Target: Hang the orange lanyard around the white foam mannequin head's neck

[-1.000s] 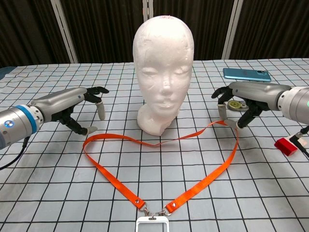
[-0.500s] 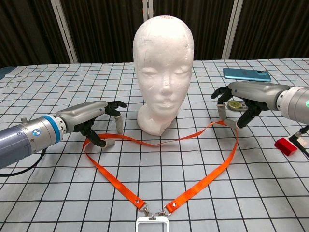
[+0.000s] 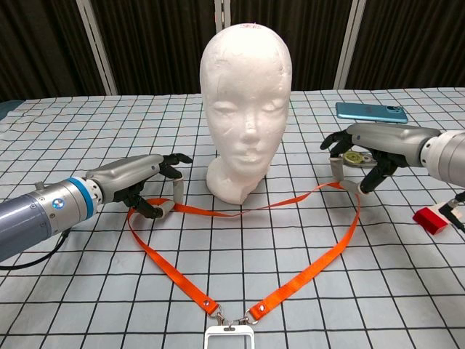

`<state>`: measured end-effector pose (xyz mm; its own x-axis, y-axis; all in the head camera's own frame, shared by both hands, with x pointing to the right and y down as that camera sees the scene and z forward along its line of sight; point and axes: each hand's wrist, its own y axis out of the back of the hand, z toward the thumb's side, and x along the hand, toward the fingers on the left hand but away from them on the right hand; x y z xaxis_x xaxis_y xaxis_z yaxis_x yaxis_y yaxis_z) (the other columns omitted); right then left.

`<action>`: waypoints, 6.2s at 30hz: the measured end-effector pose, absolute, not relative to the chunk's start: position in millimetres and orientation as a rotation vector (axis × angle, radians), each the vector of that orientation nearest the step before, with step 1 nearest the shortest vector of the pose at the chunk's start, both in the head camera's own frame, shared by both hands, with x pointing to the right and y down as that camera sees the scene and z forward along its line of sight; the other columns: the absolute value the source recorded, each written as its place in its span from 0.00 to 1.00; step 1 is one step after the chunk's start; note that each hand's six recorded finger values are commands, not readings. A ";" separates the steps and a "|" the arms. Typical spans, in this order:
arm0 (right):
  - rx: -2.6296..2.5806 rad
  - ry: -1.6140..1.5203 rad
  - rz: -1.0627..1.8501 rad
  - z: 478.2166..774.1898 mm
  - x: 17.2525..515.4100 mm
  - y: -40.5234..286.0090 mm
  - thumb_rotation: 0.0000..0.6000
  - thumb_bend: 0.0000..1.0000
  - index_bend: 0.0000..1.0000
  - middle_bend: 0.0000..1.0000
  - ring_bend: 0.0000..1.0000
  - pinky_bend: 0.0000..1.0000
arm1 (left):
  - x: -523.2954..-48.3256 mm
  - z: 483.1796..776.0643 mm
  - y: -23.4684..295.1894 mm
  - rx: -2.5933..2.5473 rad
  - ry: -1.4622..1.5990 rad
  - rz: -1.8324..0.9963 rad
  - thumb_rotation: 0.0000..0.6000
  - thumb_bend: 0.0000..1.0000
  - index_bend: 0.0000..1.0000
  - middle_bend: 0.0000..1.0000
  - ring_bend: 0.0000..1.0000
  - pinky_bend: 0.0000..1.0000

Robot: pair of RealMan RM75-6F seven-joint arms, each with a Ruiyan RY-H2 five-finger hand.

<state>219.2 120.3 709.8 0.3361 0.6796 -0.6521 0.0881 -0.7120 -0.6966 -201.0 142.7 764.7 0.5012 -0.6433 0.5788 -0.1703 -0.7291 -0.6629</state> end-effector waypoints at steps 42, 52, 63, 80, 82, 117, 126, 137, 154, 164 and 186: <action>-1.910 -0.601 0.849 590.3 227.8 140.3 1.00 0.40 0.77 0.14 0.00 0.00 | -251.2 625.3 137.9 -2.185 1.034 -0.767 1.00 0.54 0.75 0.00 0.00 0.00; -1.912 -0.831 0.783 543.1 219.4 104.0 1.00 0.40 0.77 0.15 0.00 0.00 | -240.7 608.0 103.6 -2.188 1.154 -0.789 1.00 0.54 0.75 0.00 0.00 0.00; -1.914 -0.975 0.867 538.3 218.6 73.0 1.00 0.40 0.77 0.16 0.00 0.00 | -225.3 602.8 71.0 -2.213 1.207 -0.890 1.00 0.54 0.75 0.00 0.00 0.00; -1.954 -1.198 0.956 536.0 215.7 19.3 1.00 0.40 0.77 0.16 0.00 0.00 | -208.1 596.2 23.2 -2.186 1.278 -0.962 1.00 0.54 0.75 0.00 0.00 0.00; -1.959 -1.223 0.962 535.4 215.3 13.1 1.00 0.40 0.77 0.16 0.00 0.00 | -209.3 598.2 19.3 -2.185 1.290 -0.978 1.00 0.54 0.75 0.00 0.00 0.00; -1.814 -1.272 1.228 603.4 216.9 -56.1 1.00 0.00 0.05 0.00 0.00 0.00 | -212.1 662.8 -17.1 -2.239 1.375 -1.133 1.00 0.00 0.00 0.00 0.00 0.00; -1.715 -1.218 1.241 596.9 224.7 -55.4 1.00 0.00 0.01 0.00 0.00 0.00 | -228.4 654.1 -20.3 -2.213 1.406 -1.085 1.00 0.00 0.00 0.00 0.00 0.00; -1.679 -1.156 1.251 569.9 272.2 -23.4 1.00 0.59 0.10 0.00 0.00 0.00 | -283.8 627.3 8.9 -1.993 1.235 -1.130 1.00 0.00 0.00 0.00 0.00 0.00; -1.849 -0.759 1.332 595.1 329.2 119.8 1.00 0.96 0.17 0.08 0.00 0.04 | -399.7 577.1 133.9 -1.651 1.127 -1.439 1.00 0.00 0.00 0.00 0.00 0.00; -2.037 -0.504 1.179 636.0 272.6 175.3 1.00 1.00 0.17 0.10 0.00 0.09 | -417.5 561.0 160.3 -1.598 1.070 -1.530 1.00 0.00 0.00 0.00 0.00 0.00; -2.079 -0.284 1.128 705.1 175.3 191.0 1.00 1.00 0.09 0.12 0.09 0.15 | -417.6 569.0 156.4 -1.615 1.061 -1.507 1.00 0.00 0.00 0.00 0.00 0.00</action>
<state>175.3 191.0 705.1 0.5886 0.5053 -0.6310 -0.1464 -0.7010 -0.6980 -417.6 156.4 569.0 -0.0015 -0.8969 0.4421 -0.1133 -0.4391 -0.8912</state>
